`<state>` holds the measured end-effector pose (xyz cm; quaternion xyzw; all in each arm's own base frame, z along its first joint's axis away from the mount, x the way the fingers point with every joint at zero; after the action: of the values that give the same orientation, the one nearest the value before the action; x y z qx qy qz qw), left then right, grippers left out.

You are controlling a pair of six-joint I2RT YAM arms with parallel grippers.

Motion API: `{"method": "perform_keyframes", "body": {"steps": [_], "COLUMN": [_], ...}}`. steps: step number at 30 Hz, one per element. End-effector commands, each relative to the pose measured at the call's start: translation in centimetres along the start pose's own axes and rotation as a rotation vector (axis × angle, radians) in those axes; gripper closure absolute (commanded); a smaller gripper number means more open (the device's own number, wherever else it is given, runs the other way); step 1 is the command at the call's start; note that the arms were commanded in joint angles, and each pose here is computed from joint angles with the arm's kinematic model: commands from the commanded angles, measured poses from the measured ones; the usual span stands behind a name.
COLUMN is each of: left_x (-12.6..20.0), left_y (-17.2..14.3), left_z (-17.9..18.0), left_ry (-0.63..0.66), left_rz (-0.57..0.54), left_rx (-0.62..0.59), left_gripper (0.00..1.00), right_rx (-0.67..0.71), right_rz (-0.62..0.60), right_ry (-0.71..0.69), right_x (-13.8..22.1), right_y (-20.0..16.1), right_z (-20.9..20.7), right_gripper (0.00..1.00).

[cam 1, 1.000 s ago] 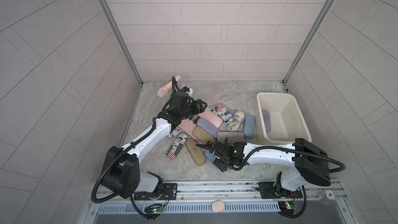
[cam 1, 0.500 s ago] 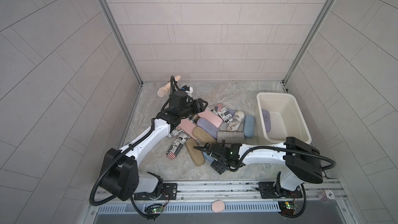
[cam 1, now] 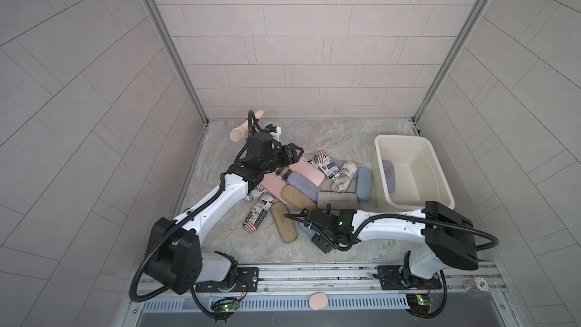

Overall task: Put the glasses cases into the storage boxes
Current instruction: Pick up the glasses case at the center of the board, then place the glasses case in the storage box.

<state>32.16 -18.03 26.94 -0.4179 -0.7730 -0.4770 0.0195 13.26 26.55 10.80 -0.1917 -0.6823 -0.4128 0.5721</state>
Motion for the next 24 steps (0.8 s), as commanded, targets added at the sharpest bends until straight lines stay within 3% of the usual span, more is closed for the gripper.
{"method": "perform_keyframes", "body": {"steps": [1, 13, 24], "left_x": [1.1, 1.4, 1.7], "left_y": [1.5, 1.5, 1.4], "left_z": [-1.3, -1.2, -0.8], "left_ry": [-0.044, -0.010, 0.034], "left_rz": [-0.054, -0.065, -0.080], "left_rx": [-0.019, -0.044, -0.059], "left_gripper": [0.31, 0.31, 0.31], "right_rx": [-0.036, -0.159, -0.216], "right_rz": [-0.092, -0.384, -0.456], "right_ry": [-0.106, -0.235, -0.272], "right_x": [3.4, 11.5, 13.7], "right_y": [-0.1, -1.1, -0.2], "right_z": [-2.0, -6.9, -8.7], "right_gripper": [0.46, 0.46, 0.46]}}
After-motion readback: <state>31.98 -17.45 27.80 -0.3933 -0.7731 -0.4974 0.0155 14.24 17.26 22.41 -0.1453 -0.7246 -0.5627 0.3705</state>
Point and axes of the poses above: each gripper's point midway between its finger pads, its own x axis back along the fingers, its own z axis along the line the jaws close on, y = z × x, the point moved 7 cm from there along x, back along the fingers, and after that the axes turned 11 degrees about -x, right-handed, at the moved point
